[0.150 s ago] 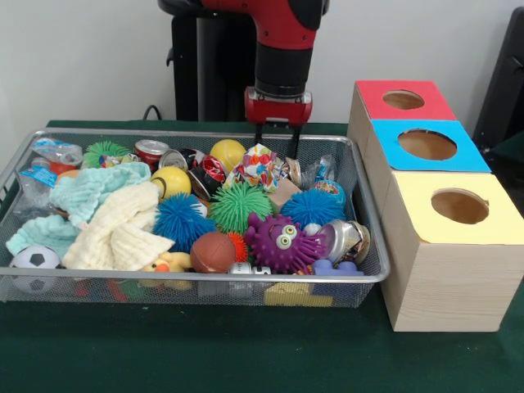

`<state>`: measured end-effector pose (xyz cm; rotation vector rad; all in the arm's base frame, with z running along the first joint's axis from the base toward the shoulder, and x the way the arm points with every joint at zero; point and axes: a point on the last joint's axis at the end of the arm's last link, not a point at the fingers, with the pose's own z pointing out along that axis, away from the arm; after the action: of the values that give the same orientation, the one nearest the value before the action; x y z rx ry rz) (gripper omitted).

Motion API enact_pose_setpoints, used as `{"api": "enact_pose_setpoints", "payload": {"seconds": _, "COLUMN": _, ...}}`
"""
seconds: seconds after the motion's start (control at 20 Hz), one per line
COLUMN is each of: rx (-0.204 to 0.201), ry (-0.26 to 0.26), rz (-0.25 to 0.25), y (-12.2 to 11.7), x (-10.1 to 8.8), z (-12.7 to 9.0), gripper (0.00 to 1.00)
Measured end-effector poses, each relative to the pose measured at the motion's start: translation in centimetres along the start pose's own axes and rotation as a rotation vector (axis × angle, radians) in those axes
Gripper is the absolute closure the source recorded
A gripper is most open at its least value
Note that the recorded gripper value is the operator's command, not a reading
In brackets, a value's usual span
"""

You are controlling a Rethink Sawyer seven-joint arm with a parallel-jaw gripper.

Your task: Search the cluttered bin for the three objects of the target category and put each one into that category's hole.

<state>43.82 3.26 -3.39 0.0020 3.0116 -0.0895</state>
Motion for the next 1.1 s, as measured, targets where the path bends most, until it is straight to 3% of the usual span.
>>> {"api": "enact_pose_setpoints", "payload": {"seconds": 0.3, "rx": 0.001, "ry": -0.006, "rz": 0.001, "y": -0.1, "x": -0.1, "z": 1.1, "gripper": 0.0}}
{"api": "enact_pose_setpoints", "payload": {"seconds": 1.1, "rx": 0.007, "ry": -0.016, "rz": 0.025, "y": -1.4, "x": -1.1, "z": 0.2, "gripper": 0.0}}
